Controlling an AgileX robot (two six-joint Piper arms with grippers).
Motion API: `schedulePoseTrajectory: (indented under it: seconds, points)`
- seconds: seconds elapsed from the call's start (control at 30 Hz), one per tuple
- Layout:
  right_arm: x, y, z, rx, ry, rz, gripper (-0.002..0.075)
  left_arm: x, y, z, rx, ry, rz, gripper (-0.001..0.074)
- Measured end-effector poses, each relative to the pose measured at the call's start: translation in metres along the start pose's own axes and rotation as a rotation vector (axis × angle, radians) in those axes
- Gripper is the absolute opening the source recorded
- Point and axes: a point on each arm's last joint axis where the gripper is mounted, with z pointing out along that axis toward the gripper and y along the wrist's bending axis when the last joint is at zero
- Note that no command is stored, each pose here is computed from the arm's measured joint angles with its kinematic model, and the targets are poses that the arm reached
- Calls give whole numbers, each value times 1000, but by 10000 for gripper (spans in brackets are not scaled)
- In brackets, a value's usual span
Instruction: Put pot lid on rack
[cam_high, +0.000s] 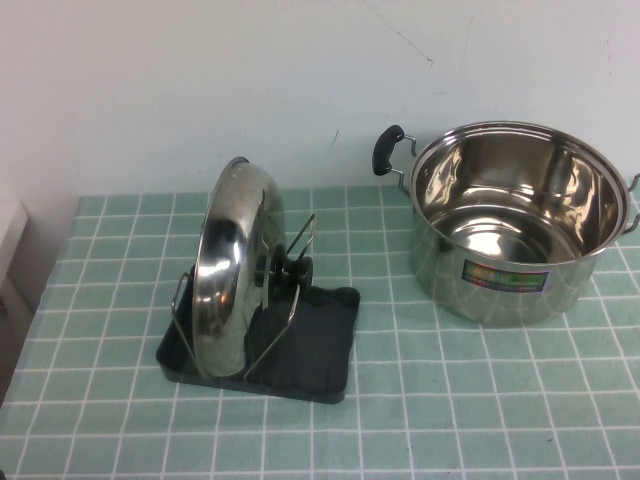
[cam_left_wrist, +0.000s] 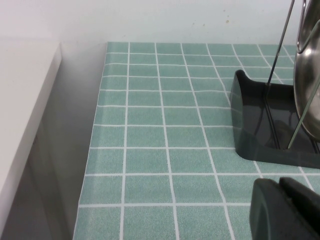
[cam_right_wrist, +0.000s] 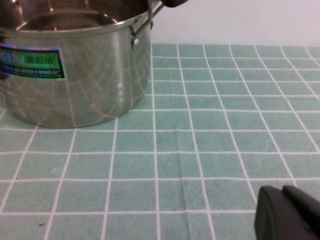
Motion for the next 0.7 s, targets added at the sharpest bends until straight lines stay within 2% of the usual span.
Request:
schedulePoseTrajectory:
  seconds: [0.7]
  points:
    - [0,-1,0,7,1,-54,-1,0,0,0,0,0,-2,-3]
